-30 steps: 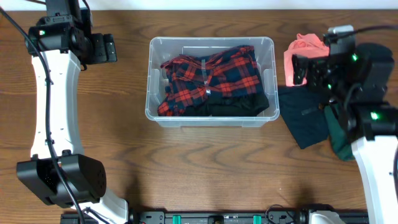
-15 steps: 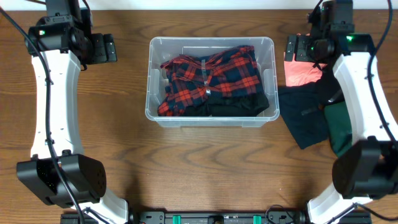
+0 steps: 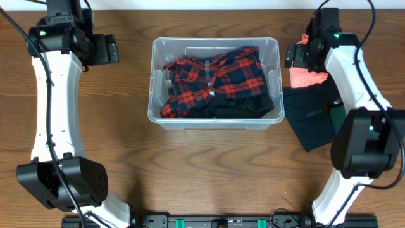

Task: Pack container
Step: 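Reach the right gripper to the pink shirt and grasp it, then carry the pink shirt with the right gripper over the bin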

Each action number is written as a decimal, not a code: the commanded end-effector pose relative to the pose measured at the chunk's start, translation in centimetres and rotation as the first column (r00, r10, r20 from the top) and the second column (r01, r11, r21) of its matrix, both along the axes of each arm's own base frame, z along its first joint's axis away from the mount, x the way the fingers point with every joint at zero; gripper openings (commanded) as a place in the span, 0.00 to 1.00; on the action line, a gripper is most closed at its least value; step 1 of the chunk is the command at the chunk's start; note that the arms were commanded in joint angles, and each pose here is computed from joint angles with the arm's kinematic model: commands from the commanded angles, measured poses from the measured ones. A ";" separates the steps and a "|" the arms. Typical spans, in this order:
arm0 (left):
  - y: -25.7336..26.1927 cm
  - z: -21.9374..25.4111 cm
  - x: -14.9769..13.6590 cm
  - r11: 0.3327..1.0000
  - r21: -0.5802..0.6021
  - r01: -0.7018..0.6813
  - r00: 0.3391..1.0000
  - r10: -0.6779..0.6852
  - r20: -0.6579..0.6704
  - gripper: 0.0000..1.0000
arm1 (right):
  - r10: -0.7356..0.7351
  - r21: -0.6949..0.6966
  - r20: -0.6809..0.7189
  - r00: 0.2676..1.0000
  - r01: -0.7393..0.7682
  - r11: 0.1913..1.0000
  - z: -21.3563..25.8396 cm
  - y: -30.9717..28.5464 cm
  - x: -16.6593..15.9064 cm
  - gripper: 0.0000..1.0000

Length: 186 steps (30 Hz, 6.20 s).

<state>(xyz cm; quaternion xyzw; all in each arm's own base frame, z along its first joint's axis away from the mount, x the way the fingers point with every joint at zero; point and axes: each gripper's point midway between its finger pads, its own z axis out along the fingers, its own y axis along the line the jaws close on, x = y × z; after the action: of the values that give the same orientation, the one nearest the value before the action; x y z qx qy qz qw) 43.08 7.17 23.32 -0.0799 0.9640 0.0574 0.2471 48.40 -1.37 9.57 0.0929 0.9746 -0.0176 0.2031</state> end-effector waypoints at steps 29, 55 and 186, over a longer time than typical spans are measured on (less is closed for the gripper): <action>0.2 -0.5 -0.1 1.000 -0.001 -0.012 1.000 0.012 -0.014 0.98 | -0.165 -0.077 -0.137 0.977 0.155 0.985 -7.9 -4.9 -0.4 0.64; 0.2 -0.5 -0.1 1.000 -0.001 -0.012 1.000 0.012 -0.014 0.98 | -0.117 -0.077 -0.082 0.990 0.111 0.991 -4.7 -3.5 1.7 0.72; 0.2 -0.5 -0.1 1.000 -0.001 -0.012 1.000 0.012 -0.014 0.98 | 0.505 -0.023 0.527 0.683 -0.582 0.813 4.8 40.7 -0.2 0.06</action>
<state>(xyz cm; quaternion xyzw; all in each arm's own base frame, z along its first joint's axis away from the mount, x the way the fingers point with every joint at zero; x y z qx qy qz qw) 43.09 7.18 23.31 -0.0799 0.9640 0.0574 0.2471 47.25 39.57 19.73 -0.1774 0.8472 0.1654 0.4727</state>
